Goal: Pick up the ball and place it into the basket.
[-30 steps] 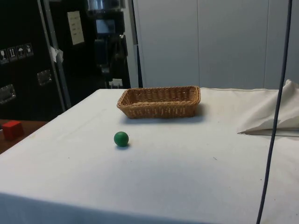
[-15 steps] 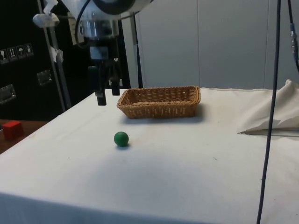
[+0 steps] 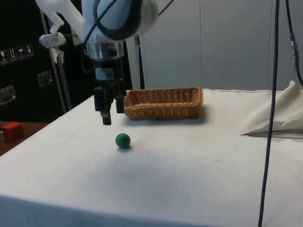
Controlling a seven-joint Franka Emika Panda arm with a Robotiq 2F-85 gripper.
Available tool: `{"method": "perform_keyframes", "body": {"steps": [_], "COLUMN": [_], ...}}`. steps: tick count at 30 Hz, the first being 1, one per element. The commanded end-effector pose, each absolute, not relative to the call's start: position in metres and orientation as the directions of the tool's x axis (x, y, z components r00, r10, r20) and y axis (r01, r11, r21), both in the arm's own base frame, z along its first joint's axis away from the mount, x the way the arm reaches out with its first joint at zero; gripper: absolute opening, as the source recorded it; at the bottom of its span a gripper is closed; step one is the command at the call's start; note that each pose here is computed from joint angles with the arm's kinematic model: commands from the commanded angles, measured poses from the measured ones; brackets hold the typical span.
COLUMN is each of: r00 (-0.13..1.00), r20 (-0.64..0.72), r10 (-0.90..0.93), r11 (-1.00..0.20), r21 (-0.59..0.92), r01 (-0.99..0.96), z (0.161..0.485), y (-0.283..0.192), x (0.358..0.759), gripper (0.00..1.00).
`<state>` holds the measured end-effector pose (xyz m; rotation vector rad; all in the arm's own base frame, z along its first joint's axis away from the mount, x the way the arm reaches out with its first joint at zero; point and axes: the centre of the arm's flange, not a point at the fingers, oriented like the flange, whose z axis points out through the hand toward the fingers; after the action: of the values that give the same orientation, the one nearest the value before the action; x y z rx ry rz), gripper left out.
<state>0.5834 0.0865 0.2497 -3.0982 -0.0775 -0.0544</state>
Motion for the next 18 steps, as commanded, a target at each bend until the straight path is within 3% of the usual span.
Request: {"method": "perform_keyframes", "body": {"steps": [1,18], "r00": [0.997,0.993], "r20": [0.044,0.057], "r10": [0.056,0.099], "r11": [-0.997,-0.993], "r21": [-0.055,-0.056], "r01": [0.059,0.102], "z": [0.245,0.195], "y": [0.085,0.078], "x": [0.582,0.579], "gripper": [1.00,1.00]}}
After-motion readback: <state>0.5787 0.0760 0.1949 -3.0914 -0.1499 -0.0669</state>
